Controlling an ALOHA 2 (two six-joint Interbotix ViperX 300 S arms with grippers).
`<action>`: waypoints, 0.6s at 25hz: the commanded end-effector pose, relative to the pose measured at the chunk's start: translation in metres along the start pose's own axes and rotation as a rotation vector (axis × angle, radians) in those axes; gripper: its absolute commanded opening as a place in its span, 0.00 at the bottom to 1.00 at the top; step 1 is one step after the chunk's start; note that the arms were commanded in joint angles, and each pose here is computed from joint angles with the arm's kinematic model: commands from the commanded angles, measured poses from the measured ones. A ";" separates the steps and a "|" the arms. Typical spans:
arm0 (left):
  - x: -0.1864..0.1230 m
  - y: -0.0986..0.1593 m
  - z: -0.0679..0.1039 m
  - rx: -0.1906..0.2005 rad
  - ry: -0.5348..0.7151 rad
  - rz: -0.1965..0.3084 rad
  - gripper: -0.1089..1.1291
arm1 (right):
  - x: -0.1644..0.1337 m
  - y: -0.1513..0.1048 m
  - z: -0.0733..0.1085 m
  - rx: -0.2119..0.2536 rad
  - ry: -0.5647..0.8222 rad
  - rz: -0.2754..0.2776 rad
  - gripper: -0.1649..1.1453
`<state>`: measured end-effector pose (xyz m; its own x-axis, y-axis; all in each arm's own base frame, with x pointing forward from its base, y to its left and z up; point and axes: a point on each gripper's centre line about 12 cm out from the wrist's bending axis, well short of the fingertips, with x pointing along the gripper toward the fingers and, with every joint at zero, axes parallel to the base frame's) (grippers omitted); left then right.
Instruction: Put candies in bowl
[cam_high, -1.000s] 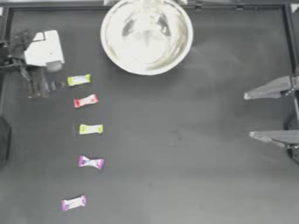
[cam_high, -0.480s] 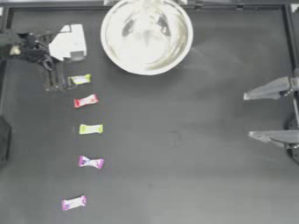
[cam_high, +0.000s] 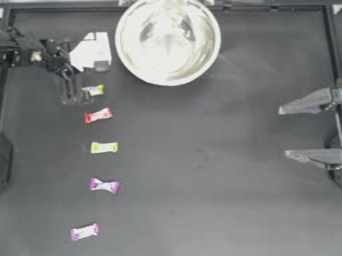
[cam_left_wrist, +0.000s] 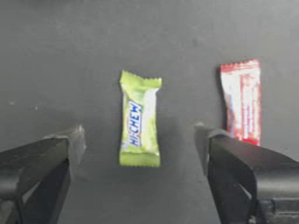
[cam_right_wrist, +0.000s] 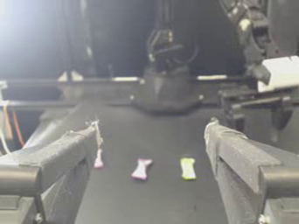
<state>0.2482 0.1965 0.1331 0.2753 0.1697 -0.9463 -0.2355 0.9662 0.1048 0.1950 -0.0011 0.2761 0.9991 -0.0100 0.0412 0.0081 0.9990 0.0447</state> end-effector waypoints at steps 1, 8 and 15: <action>-0.004 0.005 0.009 0.021 -0.035 0.019 0.92 | 0.001 0.001 0.004 0.003 -0.014 0.002 0.89; 0.006 0.006 0.007 0.021 -0.022 0.017 0.91 | 0.001 0.001 0.004 0.003 -0.014 0.002 0.89; 0.016 0.009 0.004 0.016 -0.007 0.018 0.84 | 0.001 0.000 0.004 0.003 -0.015 0.001 0.89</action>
<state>0.2503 0.2026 0.1107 0.2510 0.1584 -0.9549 -0.2351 0.9669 0.0986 0.1948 -0.0008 0.2765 0.9990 -0.0085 0.0442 0.0065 0.9990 0.0448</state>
